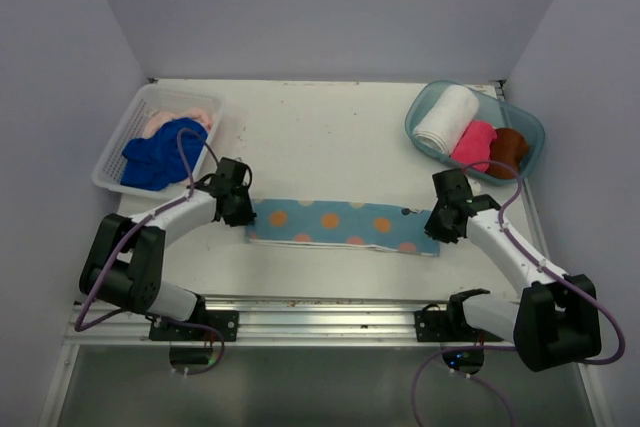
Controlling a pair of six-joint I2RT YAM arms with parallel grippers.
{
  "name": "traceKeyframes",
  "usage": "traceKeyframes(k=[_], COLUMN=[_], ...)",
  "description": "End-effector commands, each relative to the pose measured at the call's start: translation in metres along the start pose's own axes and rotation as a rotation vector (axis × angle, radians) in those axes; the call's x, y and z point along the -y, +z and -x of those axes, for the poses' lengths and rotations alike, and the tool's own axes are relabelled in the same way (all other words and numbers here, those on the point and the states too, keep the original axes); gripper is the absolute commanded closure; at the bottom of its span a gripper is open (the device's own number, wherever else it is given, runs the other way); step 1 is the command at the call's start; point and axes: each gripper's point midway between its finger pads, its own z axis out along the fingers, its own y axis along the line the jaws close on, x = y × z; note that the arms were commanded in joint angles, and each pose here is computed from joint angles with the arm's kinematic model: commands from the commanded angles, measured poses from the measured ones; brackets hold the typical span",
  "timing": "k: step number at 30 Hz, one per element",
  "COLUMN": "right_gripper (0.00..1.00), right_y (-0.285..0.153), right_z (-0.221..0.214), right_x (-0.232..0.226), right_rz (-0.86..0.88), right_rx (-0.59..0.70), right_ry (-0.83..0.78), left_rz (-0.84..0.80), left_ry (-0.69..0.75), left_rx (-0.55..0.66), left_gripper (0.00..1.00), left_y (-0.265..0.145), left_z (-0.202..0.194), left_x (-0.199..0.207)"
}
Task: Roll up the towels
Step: Fold the towel
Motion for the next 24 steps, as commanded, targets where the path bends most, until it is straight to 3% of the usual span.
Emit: traceKeyframes(k=[1, 4, 5, 9, 16, 24], right_gripper=[0.85, 0.85, 0.85, 0.85, 0.83, 0.85], right_y=[-0.008, -0.011, -0.012, -0.015, -0.014, -0.003], right_z=[0.018, 0.023, 0.024, 0.026, 0.027, 0.026], right_x=[-0.003, -0.005, -0.005, -0.002, 0.004, -0.012], right_rz=[-0.011, -0.011, -0.011, -0.025, -0.056, -0.003], right_rx=[0.052, 0.062, 0.064, 0.075, 0.082, 0.038], right_ry=[0.001, 0.002, -0.002, -0.001, -0.013, -0.051], left_rz=[0.100, 0.117, 0.115, 0.125, 0.036, -0.029], left_ry=[0.008, -0.002, -0.006, -0.036, -0.114, -0.074], left_rx=[-0.105, -0.126, -0.125, -0.066, 0.146, 0.201], left_gripper=[0.81, 0.88, 1.00, 1.00, 1.00, 1.00], left_y=[0.014, 0.018, 0.018, 0.006, -0.055, -0.091], left_z=[-0.031, -0.036, -0.036, -0.020, 0.051, 0.081], left_x=[-0.021, -0.023, -0.023, -0.020, -0.024, -0.017])
